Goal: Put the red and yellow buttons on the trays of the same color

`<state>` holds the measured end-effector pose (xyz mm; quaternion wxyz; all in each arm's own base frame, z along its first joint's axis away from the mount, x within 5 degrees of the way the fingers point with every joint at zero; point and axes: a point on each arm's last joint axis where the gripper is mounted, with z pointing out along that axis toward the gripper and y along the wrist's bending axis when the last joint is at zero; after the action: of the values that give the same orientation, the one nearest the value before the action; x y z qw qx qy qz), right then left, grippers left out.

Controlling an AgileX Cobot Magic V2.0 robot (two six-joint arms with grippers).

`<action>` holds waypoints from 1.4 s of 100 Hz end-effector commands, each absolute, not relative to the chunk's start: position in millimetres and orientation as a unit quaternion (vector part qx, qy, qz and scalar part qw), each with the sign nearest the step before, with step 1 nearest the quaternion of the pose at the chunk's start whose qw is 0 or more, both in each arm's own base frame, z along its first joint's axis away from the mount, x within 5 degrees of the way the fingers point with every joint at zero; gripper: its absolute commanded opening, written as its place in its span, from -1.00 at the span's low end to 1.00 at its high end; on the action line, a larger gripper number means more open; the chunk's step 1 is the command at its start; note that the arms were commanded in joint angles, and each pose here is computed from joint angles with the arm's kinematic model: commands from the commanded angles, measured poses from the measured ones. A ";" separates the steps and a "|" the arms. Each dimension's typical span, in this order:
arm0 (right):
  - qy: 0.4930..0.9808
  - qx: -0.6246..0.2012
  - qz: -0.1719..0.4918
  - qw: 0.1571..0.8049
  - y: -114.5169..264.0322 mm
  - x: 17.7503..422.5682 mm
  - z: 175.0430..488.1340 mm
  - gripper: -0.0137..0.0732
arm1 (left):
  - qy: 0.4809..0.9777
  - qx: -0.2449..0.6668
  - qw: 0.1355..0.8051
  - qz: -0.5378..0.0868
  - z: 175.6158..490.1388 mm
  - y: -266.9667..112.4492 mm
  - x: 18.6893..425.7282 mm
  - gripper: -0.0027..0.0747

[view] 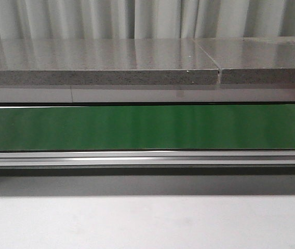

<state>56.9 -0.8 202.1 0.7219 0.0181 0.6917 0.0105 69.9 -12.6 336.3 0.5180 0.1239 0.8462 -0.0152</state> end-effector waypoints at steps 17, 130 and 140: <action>0.647 0.012 0.016 0.762 0.4 54.1 216.1 -0.84 | 0.824 0.122 0.552 -0.022 349.1 -14.1 73.3 -0.99; 0.647 0.012 0.016 0.762 0.4 54.1 216.1 -0.84 | 0.697 0.050 0.715 0.004 328.7 -5.0 79.4 -0.99; 0.647 0.012 0.016 0.762 0.4 54.1 216.1 -0.84 | 0.697 0.036 0.716 -0.002 309.2 -4.0 76.3 -0.99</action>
<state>56.8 -0.7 202.9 0.7248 0.0185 0.6886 0.0117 78.8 -4.0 306.6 0.6700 0.0529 0.7404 0.0116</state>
